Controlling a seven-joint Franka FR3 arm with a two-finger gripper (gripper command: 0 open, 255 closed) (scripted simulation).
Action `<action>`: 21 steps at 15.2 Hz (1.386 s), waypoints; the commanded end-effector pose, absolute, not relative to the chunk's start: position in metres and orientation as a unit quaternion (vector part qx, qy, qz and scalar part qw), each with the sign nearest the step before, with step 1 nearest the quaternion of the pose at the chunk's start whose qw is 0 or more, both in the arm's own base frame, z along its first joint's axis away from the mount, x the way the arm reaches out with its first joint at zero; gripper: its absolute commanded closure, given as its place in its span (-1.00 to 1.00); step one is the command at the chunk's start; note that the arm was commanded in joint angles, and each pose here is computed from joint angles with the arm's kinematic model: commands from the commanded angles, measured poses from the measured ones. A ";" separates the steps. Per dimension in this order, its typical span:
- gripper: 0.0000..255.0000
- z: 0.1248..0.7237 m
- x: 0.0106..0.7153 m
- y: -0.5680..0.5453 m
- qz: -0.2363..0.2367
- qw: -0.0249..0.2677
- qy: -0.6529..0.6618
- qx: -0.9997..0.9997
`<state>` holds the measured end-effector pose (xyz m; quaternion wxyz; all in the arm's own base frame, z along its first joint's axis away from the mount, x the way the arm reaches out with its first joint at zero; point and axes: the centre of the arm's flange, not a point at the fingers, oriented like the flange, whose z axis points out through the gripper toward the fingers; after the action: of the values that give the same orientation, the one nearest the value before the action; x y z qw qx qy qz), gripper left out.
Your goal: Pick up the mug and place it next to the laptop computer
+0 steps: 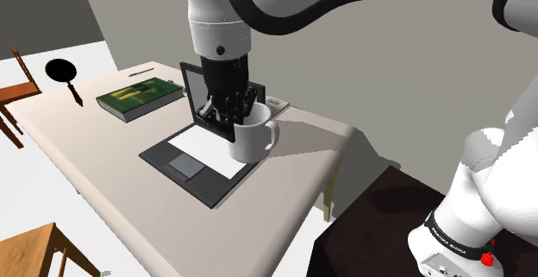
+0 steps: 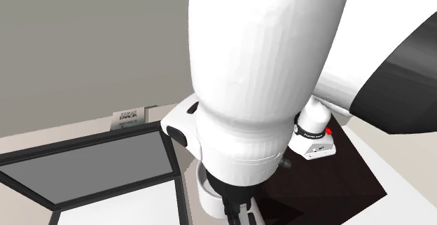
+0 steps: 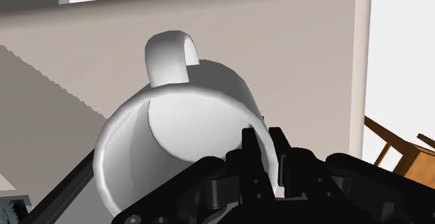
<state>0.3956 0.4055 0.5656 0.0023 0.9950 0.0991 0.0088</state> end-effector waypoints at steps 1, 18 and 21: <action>1.00 0.555 0.396 0.406 0.009 0.002 0.099 0.995; 1.00 0.465 0.396 0.406 0.009 0.002 0.099 0.995; 1.00 0.449 0.396 0.406 0.009 0.002 0.099 0.995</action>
<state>0.3960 0.4057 0.4541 0.0023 0.9950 0.0990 0.0088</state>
